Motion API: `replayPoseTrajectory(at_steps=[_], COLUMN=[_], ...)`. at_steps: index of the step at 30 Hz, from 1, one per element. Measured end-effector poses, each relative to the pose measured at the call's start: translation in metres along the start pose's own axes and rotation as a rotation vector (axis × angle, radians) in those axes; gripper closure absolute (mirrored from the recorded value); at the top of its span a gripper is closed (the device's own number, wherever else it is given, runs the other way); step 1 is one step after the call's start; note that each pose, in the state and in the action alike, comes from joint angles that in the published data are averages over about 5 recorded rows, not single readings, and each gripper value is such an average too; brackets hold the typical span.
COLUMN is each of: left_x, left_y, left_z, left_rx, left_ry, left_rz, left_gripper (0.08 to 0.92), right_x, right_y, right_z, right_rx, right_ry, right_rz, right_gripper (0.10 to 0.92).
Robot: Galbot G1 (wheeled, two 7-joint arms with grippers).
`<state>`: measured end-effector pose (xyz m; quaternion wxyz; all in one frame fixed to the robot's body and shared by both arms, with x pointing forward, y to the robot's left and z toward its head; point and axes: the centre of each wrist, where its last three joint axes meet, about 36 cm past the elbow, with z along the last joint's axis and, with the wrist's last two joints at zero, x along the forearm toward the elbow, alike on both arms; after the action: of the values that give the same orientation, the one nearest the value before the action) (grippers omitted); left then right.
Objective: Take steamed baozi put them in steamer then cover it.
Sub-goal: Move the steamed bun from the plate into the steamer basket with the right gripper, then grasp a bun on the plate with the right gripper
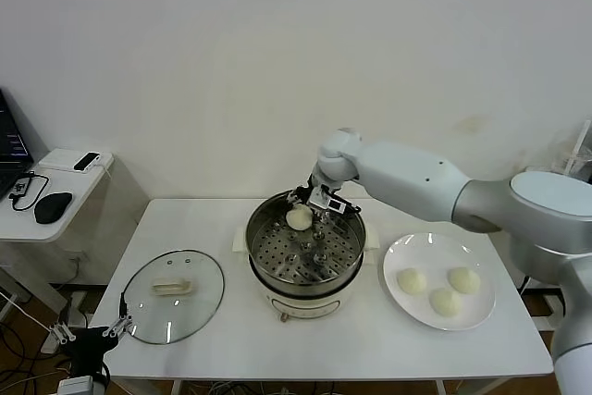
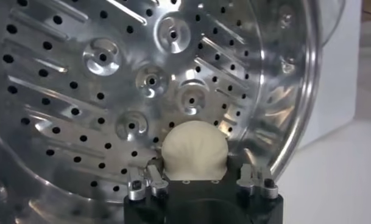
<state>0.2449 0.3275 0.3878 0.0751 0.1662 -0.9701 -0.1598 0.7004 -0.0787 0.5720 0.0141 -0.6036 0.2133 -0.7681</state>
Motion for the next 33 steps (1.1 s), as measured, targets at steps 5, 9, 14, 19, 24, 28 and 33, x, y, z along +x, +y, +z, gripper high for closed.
replayPoseTrajectory(at_steps=[5, 9, 14, 19, 24, 28, 33], left_x=[0.001, 0.001, 0.001, 0.001, 0.002, 0.002, 0.000], left_y=[0.000, 0.000, -0.002, -0.004, -0.006, -0.009, -0.012], left_z=[-0.003, -0.004, -0.005, -0.009, -0.013, -0.017, -0.021], left_rx=[0.003, 0.006, 0.010, 0.012, 0.013, 0.013, 0.014], left_ry=[-0.005, -0.007, -0.009, -0.020, -0.032, -0.041, -0.049], left_rz=[0.000, 0.000, 0.006, 0.017, 0.032, 0.045, 0.059], left_gripper=[0.177, 0.177, 0.177, 0.177, 0.177, 0.177, 0.177], right_x=[0.011, 0.031, 0.069, 0.103, 0.131, 0.149, 0.161], right_y=[-0.001, -0.002, 0.002, 0.023, 0.063, 0.110, 0.167], right_z=[0.001, 0.000, -0.003, -0.008, -0.012, -0.015, -0.026], right_rx=[-0.014, -0.081, -0.207, -0.352, -0.514, -0.642, -0.777], right_ry=[0.004, 0.007, 0.019, 0.060, 0.103, 0.139, 0.175], right_rz=[-0.004, 0.002, 0.023, 0.035, 0.039, 0.036, 0.013], right_gripper=[0.210, 0.200, 0.199, 0.200, 0.200, 0.200, 0.200])
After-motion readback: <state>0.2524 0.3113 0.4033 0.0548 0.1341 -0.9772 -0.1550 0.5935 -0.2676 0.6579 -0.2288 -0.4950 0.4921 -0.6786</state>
